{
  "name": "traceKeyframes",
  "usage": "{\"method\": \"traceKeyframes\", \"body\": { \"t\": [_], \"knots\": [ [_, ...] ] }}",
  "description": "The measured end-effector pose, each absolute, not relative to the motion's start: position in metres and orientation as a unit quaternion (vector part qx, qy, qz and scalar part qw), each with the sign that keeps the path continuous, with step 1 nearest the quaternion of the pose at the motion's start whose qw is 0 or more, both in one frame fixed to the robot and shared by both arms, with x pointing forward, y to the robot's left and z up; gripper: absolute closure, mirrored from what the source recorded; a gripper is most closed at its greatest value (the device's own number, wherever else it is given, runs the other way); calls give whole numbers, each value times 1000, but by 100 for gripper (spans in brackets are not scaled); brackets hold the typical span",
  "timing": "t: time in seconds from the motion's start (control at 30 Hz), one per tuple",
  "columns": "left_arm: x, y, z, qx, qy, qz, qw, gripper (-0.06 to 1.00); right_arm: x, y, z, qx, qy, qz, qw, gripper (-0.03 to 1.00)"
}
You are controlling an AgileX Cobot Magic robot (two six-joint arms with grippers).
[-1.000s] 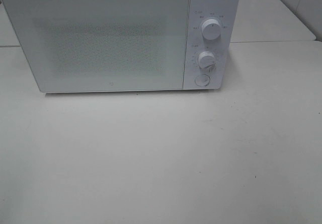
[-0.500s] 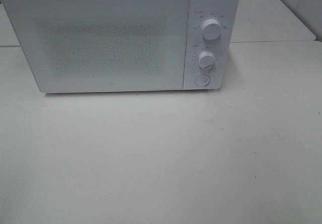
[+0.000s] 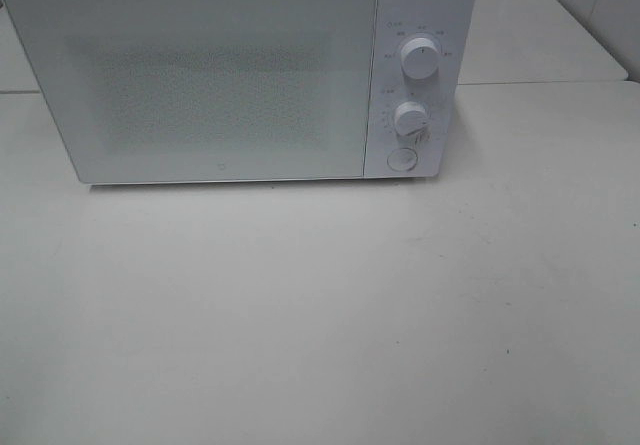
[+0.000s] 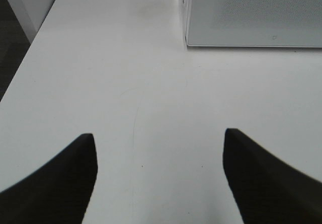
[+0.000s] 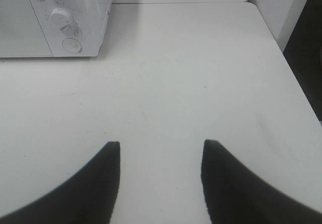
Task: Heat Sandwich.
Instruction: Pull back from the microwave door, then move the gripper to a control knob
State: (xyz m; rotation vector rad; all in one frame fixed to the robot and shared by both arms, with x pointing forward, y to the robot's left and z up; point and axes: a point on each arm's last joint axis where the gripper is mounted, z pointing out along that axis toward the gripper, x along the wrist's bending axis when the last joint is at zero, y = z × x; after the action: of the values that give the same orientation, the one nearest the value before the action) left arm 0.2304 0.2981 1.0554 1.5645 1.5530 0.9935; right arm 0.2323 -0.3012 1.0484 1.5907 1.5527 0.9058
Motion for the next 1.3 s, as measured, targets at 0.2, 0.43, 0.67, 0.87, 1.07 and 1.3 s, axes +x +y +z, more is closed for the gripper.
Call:
{"method": "traceKeyframes", "body": {
  "t": [0.2,0.43,0.67,0.87,1.07,1.3],
  "knots": [
    [230,298,1055,605,601,384,354,28,232,-301,1048,617,603,352,362,45],
    [230,298,1055,605,601,384,354,28,232,-301,1048,617,603,352,362,31],
    [230,298,1055,605,601,384,354,28,232,-301,1048,618,603,353,361,19],
    [230,298,1055,605,601,384,354,28,235,-300,1055,613,599,366,362,19],
    [230,298,1055,605,601,384,354,28,251,-298,1060,607,610,366,355,19],
    [230,298,1055,605,601,384,354,28,290,-292,1077,532,627,402,402,19]
  ]
}}
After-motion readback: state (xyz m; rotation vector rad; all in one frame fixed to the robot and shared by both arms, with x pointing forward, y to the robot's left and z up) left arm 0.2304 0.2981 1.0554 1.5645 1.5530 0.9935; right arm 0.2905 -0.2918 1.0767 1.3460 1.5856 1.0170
